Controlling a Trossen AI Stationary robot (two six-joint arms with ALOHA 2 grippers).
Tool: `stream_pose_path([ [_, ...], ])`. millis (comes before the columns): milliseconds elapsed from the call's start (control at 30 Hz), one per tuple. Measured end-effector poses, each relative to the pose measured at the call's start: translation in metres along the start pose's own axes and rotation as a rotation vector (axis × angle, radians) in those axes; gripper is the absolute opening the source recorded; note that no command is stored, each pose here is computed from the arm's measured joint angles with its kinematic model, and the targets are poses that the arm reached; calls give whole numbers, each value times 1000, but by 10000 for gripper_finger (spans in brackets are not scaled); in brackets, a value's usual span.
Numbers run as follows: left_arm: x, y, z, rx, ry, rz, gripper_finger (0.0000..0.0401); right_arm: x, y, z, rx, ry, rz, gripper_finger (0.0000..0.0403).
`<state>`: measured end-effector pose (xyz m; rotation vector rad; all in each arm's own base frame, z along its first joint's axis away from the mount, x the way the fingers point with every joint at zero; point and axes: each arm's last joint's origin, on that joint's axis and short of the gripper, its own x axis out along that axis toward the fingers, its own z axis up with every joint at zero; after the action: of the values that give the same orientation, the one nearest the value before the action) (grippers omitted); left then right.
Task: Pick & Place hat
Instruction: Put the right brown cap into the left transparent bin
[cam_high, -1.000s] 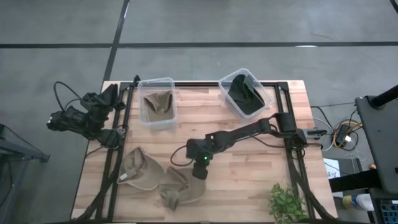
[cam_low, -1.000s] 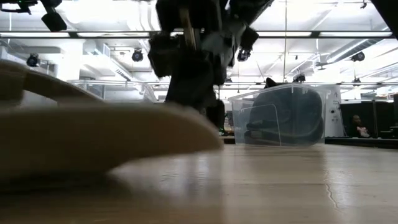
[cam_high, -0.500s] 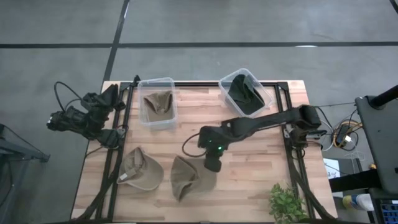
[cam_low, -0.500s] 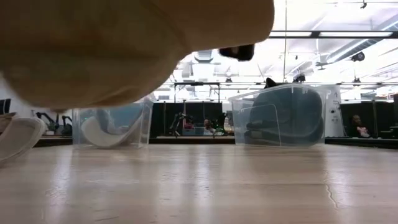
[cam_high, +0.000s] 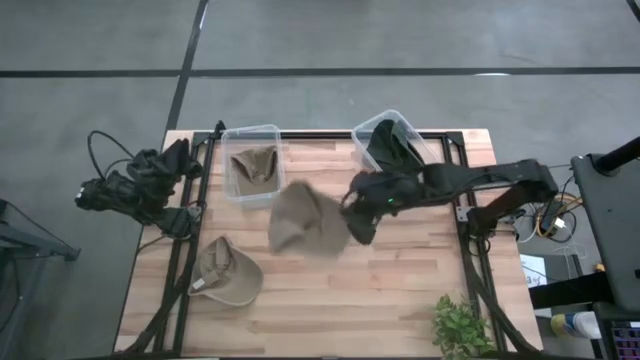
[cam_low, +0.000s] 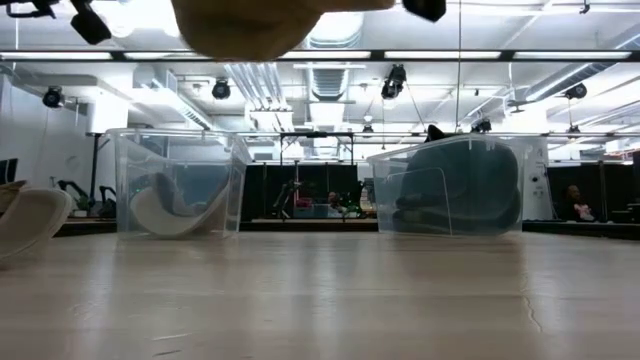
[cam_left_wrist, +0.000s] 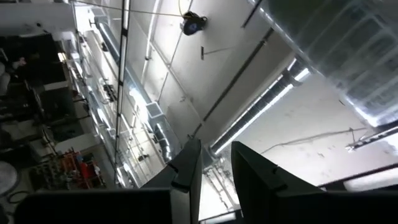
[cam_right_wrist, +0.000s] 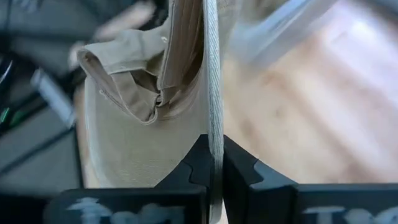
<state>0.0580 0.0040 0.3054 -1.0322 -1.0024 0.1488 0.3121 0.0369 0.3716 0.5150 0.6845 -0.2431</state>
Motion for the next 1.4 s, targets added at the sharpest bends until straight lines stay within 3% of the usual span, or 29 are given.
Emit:
stream_pose_path([
  [167, 0, 1, -3, 23, 44, -23, 80, -22, -3, 12, 82, -225, -106, 12],
  [400, -3, 15, -24, 149, 270, 36, 80, -27, -1, 28, 232, -505, -187, 12],
  [600, -6, 27, -37, 207, 375, 121, 80, -5, 3, 33, 252, -614, -273, 12],
  [833, -7, 37, -52, 118, 472, 199, 80, 30, 6, 46, 313, -766, -314, 12],
  [933, -3, 35, -57, 76, 494, 213, 81, 45, 9, 52, 311, -799, -302, 12],
  [1133, 8, 28, -64, 177, 527, 222, 97, 78, 16, 62, 294, -770, -309, 12],
  [1400, 25, 15, -63, 350, 550, 429, 173, 90, 31, 79, 252, -703, -352, 12],
])
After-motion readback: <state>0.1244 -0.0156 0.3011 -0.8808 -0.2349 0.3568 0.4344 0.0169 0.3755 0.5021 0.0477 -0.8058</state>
